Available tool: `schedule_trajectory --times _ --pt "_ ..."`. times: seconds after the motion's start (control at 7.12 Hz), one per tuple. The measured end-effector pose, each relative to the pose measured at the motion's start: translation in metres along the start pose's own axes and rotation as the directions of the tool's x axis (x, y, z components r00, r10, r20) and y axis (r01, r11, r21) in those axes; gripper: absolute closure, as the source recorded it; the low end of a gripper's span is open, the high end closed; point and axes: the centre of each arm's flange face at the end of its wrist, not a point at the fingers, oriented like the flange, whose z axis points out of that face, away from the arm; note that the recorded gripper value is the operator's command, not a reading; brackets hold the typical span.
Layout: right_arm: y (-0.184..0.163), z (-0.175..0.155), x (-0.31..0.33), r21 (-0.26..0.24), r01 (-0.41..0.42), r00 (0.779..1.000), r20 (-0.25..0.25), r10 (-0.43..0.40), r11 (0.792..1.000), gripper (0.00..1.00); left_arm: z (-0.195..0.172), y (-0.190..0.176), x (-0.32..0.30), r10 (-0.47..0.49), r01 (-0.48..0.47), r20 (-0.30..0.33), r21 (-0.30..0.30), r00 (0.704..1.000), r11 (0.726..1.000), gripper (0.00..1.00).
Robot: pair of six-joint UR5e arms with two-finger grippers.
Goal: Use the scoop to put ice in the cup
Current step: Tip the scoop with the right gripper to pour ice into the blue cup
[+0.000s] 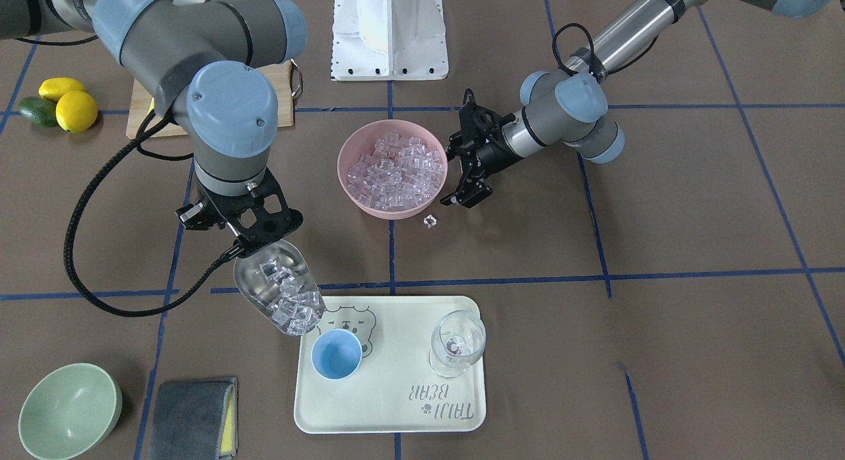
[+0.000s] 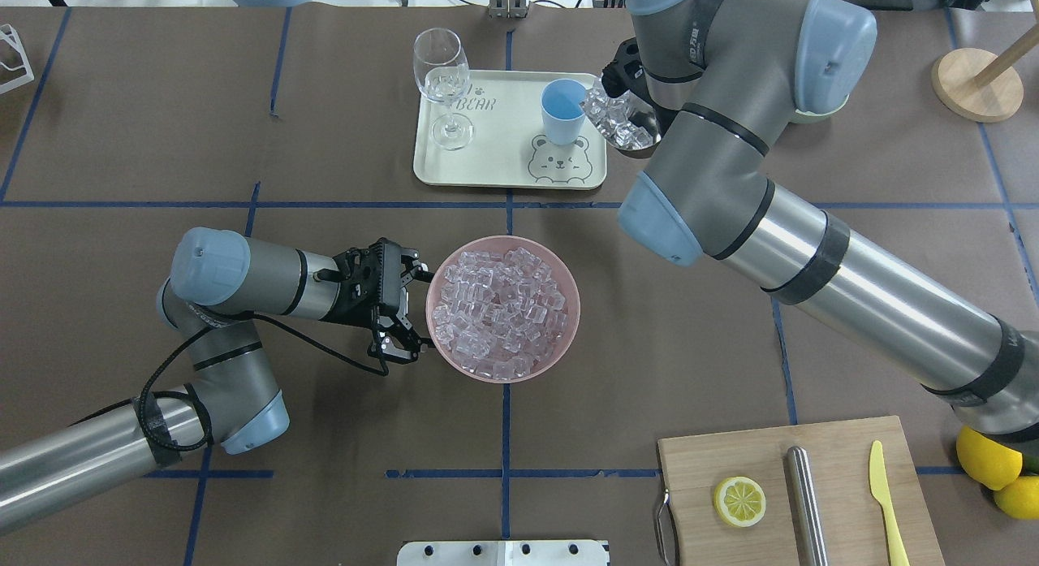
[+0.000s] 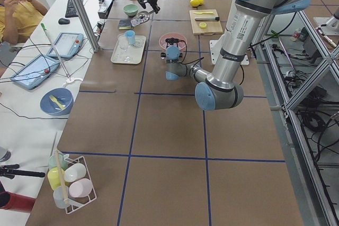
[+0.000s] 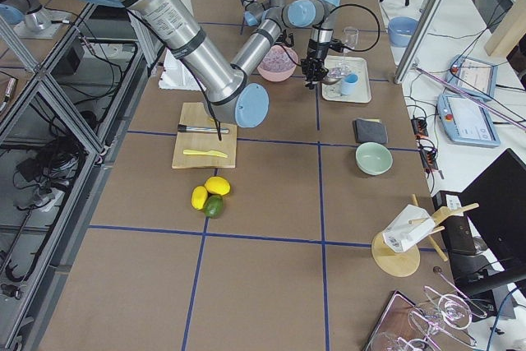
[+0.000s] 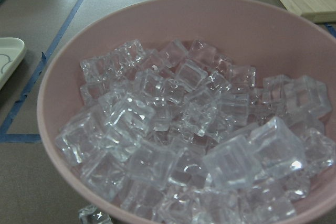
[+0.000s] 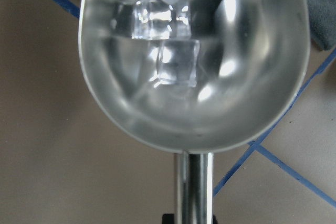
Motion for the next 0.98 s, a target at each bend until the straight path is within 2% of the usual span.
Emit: schedule_trajectory --times 0.42,0.7,0.98 --pt "-0.011 0.004 0.008 -0.041 0.022 1.0 -0.003 -0.022 0.999 1.0 0.0 0.0 0.0 0.002 -0.002 0.0 0.001 1.0 1.0 0.0" --pt "-0.03 -0.019 0.011 -0.109 0.048 0.999 -0.006 -0.049 0.993 1.0 0.0 0.0 0.001 0.004 -0.003 -0.001 0.001 1.0 1.0 0.0" --pt "-0.042 -0.032 0.01 -0.147 0.062 0.998 -0.007 -0.064 0.987 1.0 0.0 0.0 0.001 0.004 -0.004 -0.001 0.001 1.0 1.0 0.0"
